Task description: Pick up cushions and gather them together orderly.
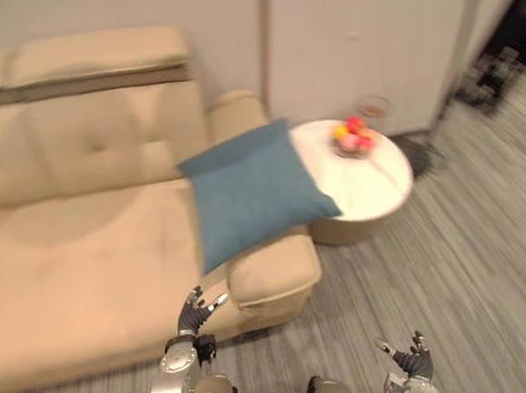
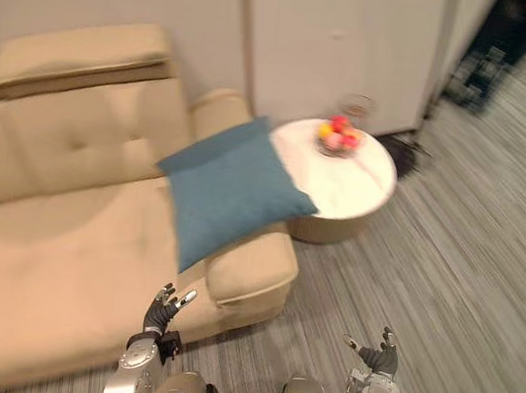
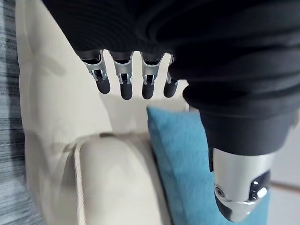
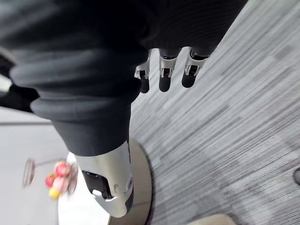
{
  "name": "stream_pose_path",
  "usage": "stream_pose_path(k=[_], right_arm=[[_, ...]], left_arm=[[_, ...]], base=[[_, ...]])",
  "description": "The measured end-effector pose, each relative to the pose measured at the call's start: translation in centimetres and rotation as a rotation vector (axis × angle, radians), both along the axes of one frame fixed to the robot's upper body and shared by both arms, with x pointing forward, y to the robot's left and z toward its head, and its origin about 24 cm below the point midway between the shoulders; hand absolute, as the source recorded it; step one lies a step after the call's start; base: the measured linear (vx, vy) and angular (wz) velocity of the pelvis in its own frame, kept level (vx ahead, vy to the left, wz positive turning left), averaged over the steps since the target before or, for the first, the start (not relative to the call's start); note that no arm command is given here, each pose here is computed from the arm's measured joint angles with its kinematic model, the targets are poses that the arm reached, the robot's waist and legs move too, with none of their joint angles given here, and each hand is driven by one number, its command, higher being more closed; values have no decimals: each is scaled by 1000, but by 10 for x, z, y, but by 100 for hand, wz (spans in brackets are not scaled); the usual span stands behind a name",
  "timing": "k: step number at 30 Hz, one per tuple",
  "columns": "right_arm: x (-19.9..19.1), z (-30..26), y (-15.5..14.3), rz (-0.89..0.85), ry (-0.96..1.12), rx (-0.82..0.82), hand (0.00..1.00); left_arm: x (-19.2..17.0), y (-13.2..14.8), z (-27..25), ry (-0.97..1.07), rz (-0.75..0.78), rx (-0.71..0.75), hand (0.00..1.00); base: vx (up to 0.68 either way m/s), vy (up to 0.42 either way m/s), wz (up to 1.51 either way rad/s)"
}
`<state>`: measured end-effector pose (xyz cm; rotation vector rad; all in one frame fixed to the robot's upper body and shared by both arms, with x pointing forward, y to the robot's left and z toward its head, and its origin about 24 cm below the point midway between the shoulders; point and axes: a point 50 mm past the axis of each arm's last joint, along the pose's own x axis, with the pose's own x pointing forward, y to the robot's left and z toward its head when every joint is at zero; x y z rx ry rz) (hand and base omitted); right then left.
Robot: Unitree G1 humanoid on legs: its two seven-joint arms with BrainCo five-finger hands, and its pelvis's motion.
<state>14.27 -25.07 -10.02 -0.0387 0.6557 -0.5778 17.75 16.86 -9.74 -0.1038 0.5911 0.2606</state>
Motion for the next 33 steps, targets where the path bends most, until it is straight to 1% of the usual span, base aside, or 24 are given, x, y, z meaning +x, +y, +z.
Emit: stream_pose_path(k=[2, 6, 10, 18, 23, 26, 28, 30, 33], right_arm=[[6, 0, 1, 2, -6, 7, 0], [0, -8, 3, -9, 39, 30, 0], [-2, -6, -6, -29, 42, 13, 0], [31, 12, -15, 10, -37, -37, 0], [30, 11, -13, 28, -24, -39, 0], [31, 9, -10, 44, -13, -36, 0], [23, 7, -12, 31, 4, -38, 0], [15, 8, -23, 3, 16, -58, 0], [21, 22, -30, -7, -48, -93, 0]], left_arm=[[-7, 8, -6, 44, -8, 27, 0], [-13, 18, -11, 88, -45, 75, 0], [-14, 23, -11, 101, -83, 115, 0], [-12, 33, -5, 74, -92, 157, 0], [-23, 36, -5, 84, -77, 157, 0], [-19, 38, -3, 71, -69, 162, 0], [-16, 40, -1, 63, -72, 171, 0], [-10, 33, 0, 46, -81, 152, 0], [6, 29, 9, -8, -85, 149, 0]], base=[[-70, -108, 99], [-29, -10, 33], [15, 18, 0], [-16, 33, -17], [28, 79, 12], [135, 3, 36], [243, -90, 75], [317, -177, 73], [274, -164, 51]])
